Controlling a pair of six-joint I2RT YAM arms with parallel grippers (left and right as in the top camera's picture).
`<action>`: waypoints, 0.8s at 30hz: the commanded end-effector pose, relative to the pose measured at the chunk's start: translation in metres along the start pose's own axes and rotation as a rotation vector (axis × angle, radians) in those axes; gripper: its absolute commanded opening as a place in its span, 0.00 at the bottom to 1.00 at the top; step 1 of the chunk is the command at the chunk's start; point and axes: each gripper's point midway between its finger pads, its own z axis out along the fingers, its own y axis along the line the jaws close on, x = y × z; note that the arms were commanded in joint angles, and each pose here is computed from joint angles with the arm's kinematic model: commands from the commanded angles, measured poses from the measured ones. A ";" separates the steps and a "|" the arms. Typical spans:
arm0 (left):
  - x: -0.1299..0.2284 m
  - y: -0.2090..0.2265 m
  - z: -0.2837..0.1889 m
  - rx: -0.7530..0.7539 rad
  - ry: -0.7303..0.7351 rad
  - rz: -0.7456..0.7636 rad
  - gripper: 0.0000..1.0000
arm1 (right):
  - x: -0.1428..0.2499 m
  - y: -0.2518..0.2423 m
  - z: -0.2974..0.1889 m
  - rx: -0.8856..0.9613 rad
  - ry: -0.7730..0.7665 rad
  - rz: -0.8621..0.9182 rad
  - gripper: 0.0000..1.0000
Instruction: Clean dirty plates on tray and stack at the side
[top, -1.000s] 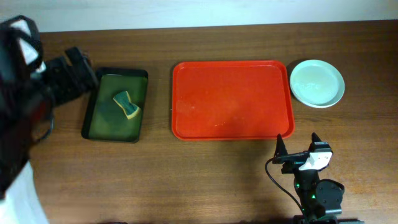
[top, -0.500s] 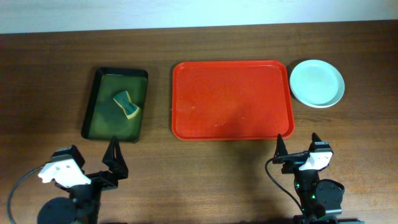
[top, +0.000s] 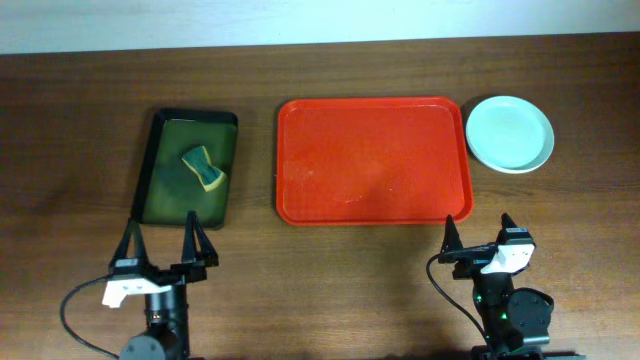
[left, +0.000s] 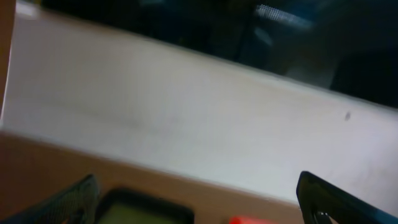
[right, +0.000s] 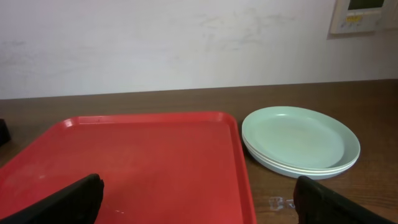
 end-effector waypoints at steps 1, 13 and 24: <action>0.029 0.018 -0.002 -0.078 0.086 0.023 0.99 | 0.004 0.000 0.000 0.002 0.005 0.010 0.98; 0.082 0.031 -0.014 -0.079 0.327 0.332 0.99 | 0.004 0.000 0.000 0.002 0.005 0.010 0.99; 0.083 0.031 -0.014 -0.074 0.330 0.335 0.99 | 0.004 0.000 0.000 0.002 0.005 0.010 0.98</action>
